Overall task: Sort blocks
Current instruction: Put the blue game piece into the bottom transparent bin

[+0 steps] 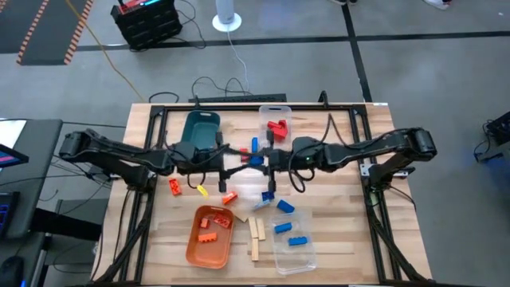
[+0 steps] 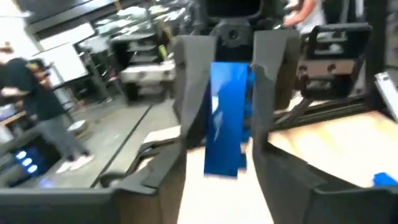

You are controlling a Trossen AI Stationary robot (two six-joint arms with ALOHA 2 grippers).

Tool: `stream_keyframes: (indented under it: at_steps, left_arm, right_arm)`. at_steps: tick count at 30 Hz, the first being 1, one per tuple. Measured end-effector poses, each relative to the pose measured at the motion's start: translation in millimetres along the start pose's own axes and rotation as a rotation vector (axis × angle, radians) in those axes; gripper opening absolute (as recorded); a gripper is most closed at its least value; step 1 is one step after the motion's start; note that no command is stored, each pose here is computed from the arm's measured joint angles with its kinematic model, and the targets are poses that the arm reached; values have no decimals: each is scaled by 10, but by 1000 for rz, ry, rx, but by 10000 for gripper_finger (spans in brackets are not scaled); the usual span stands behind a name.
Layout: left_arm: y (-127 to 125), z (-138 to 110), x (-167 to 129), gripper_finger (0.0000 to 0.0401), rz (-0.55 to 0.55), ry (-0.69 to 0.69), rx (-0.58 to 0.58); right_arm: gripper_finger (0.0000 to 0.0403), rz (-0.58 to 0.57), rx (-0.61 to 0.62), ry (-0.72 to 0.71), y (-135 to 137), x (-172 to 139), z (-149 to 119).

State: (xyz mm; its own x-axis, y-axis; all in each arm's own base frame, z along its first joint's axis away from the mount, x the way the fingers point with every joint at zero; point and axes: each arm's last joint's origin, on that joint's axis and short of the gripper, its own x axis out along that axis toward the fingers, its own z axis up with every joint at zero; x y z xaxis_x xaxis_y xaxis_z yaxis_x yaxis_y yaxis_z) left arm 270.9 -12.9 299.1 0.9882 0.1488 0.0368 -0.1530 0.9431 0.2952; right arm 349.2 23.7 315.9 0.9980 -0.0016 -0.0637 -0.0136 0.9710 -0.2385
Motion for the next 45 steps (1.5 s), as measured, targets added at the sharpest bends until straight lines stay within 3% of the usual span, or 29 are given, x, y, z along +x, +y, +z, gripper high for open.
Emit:
stream_keyframes:
  at_steps: [4,8,14,21,28,33,38,41,45]
  left_arm:
    - [38,-24,-151,228,-2,138,11]
    - [60,-82,-336,243,-36,294,-58]
    - [61,-215,-514,238,-54,498,-131]
    - [58,-267,-559,237,-39,566,-162]
    - [59,-268,-563,237,-46,568,-134]
    - [57,-278,-570,237,-50,580,-121]
    - [58,-276,-568,237,-51,576,-111]
    - [58,-277,-569,237,-52,578,-110]
    - [57,-279,-569,237,-53,579,-106]
  right_arm:
    - [82,-15,59,104,-35,-184,83]
    - [82,78,221,316,45,-308,-52]
    - [92,254,379,678,592,-275,-463]
    - [84,398,463,747,1244,-234,-599]
    - [106,344,604,862,1526,-198,-806]
    - [160,311,659,902,1538,-232,-809]
    - [204,301,674,831,1382,-396,-513]
    - [210,169,581,737,1207,-506,-348]
    - [211,51,471,775,898,-488,-418]
